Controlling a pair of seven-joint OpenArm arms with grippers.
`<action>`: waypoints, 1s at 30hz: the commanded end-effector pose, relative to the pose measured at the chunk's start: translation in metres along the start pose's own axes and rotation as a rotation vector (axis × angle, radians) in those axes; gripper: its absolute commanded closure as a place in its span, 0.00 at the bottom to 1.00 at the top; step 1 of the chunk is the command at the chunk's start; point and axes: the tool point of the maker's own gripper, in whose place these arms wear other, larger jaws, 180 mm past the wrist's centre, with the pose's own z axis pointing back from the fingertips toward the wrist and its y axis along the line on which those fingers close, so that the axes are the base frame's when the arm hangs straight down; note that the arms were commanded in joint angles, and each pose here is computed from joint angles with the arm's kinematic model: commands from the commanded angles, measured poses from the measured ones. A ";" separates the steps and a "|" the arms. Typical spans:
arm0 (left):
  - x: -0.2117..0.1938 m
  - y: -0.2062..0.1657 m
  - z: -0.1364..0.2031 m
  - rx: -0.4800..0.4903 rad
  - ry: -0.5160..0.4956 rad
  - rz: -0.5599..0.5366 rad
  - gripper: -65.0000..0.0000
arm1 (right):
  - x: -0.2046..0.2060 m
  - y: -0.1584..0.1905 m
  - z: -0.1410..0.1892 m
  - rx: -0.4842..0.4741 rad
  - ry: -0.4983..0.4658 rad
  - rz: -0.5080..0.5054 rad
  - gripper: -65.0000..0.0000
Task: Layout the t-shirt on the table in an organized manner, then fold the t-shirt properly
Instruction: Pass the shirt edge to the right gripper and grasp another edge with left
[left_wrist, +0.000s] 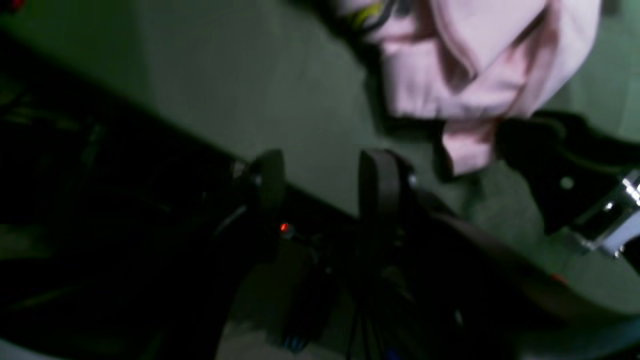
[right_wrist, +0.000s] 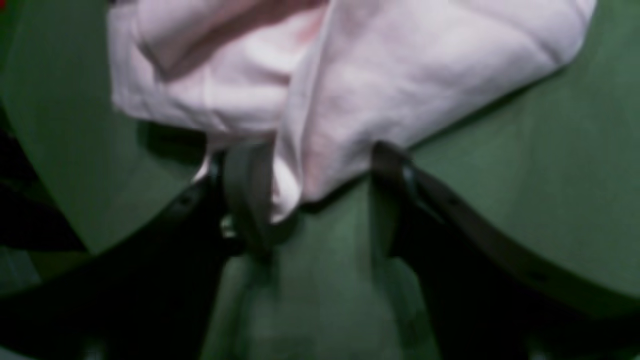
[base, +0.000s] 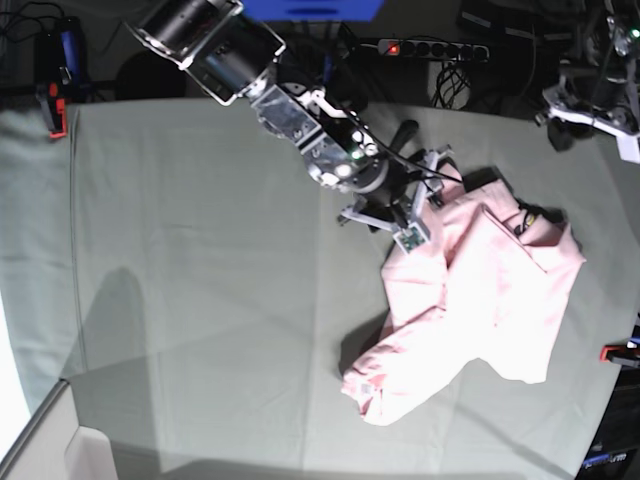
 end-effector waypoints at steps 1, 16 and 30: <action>0.003 0.001 0.003 0.000 -0.010 -0.008 0.63 | 0.024 0.007 -0.001 0.014 -0.065 -0.002 0.68; 0.010 -0.004 0.002 -0.011 -0.031 -0.005 0.63 | 0.067 -0.026 0.067 -0.048 -0.299 -0.201 1.00; 0.029 -0.039 -0.012 -0.087 -0.107 0.084 0.64 | -0.004 -0.201 0.211 -0.545 -0.341 -0.346 1.00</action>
